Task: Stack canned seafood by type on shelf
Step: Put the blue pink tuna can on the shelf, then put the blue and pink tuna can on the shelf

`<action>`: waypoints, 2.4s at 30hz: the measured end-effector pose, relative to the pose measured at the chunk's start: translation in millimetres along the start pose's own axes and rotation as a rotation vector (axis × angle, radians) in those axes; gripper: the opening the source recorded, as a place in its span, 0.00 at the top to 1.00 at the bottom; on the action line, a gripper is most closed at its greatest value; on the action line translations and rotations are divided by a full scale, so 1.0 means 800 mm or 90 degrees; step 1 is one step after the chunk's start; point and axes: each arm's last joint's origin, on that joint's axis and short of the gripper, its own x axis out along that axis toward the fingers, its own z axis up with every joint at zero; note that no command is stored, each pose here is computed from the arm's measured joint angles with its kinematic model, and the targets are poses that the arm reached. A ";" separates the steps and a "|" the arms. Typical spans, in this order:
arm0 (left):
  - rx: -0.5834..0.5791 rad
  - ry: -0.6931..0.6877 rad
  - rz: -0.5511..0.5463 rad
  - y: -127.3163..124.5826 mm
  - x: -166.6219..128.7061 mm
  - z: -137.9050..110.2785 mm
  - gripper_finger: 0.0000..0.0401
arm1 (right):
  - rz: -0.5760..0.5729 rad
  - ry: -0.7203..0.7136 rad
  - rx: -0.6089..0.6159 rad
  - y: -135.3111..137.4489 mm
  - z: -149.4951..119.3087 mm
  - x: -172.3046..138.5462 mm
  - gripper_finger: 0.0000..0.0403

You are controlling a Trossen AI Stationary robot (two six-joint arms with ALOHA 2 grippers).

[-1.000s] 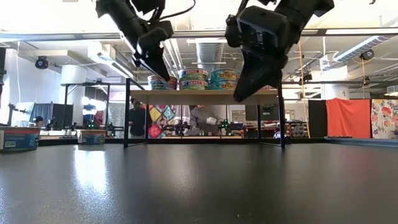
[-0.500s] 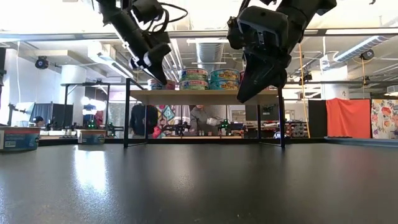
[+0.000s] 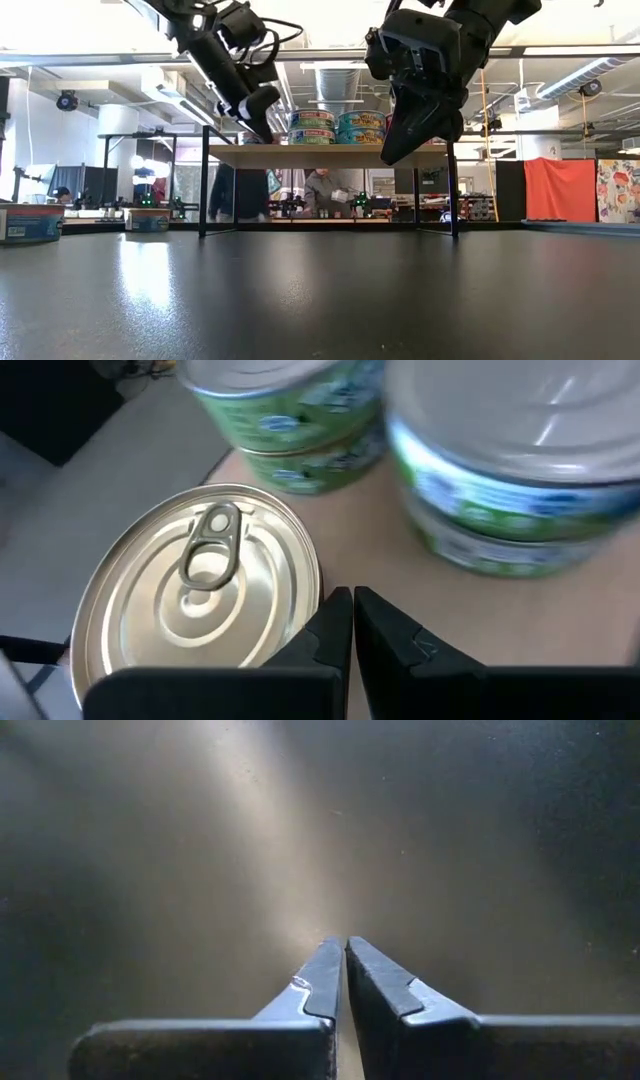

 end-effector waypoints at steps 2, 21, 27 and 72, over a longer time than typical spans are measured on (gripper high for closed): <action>0.001 -0.004 0.010 0.007 0.004 0.001 1.00 | 0.000 0.000 0.000 0.000 0.000 0.000 0.97; -0.032 -0.003 -0.070 -0.004 -0.144 0.007 1.00 | -0.020 -0.013 -0.004 -0.001 0.001 0.000 0.97; -0.242 -0.090 0.165 0.030 -0.181 -0.032 1.00 | -0.028 -0.021 -0.004 -0.002 0.002 0.000 0.97; -1.427 -0.029 0.619 0.167 0.060 -0.176 1.00 | 0.012 -0.218 0.182 -0.006 0.014 -0.132 0.97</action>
